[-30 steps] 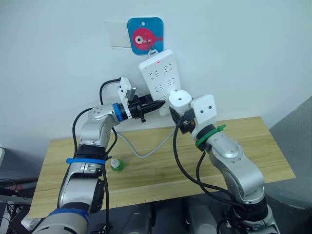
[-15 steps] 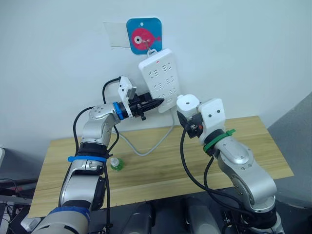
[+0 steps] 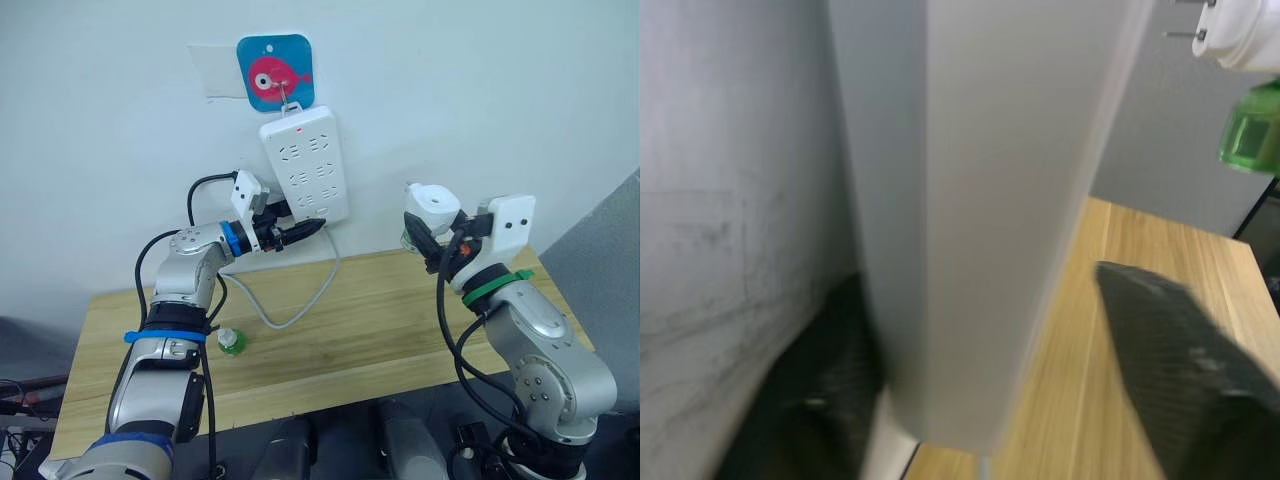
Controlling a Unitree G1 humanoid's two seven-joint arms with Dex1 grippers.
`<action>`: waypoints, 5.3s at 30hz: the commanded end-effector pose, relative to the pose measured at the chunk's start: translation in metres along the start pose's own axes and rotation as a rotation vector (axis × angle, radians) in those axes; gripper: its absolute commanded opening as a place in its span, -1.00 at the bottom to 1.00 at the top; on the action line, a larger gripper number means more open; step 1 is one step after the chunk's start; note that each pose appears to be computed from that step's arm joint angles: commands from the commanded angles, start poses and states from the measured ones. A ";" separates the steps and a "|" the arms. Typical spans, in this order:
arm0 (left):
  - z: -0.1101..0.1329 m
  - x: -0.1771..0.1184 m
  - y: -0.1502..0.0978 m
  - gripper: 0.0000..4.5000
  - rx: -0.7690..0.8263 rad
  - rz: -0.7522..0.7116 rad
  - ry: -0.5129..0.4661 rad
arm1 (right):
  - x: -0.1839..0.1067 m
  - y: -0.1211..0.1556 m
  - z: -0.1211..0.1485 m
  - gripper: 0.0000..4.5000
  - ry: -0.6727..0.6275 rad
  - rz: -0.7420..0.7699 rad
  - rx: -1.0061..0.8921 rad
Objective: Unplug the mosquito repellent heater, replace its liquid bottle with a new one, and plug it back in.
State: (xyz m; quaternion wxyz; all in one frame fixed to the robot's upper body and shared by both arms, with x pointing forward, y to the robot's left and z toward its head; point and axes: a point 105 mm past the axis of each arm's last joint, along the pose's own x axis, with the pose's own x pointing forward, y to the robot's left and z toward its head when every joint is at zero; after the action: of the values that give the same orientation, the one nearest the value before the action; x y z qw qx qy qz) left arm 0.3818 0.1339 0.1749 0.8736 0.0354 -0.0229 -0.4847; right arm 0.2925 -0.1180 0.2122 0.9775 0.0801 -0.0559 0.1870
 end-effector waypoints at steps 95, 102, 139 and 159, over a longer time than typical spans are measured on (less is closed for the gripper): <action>-0.014 0.026 -0.149 0.01 0.145 -0.397 -0.133 | -0.038 -0.018 -0.032 0.99 0.576 0.524 0.866; -0.010 0.030 -0.147 0.01 0.190 -0.431 -0.139 | -0.039 -0.015 -0.027 0.99 0.804 0.666 0.867; -0.008 0.030 -0.162 0.01 0.213 -0.462 -0.159 | -0.040 -0.017 -0.034 0.99 0.917 0.697 0.875; -0.012 0.033 -0.148 0.01 -0.460 -0.433 -0.025 | -0.042 -0.007 -0.026 0.33 0.900 0.781 0.777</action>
State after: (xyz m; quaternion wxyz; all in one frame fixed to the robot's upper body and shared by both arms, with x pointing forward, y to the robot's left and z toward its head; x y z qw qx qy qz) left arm 0.2693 0.0238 0.1445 0.7304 -0.1050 0.0418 -0.6736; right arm 0.2673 -0.1428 0.1712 0.6800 0.3313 0.4078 0.5115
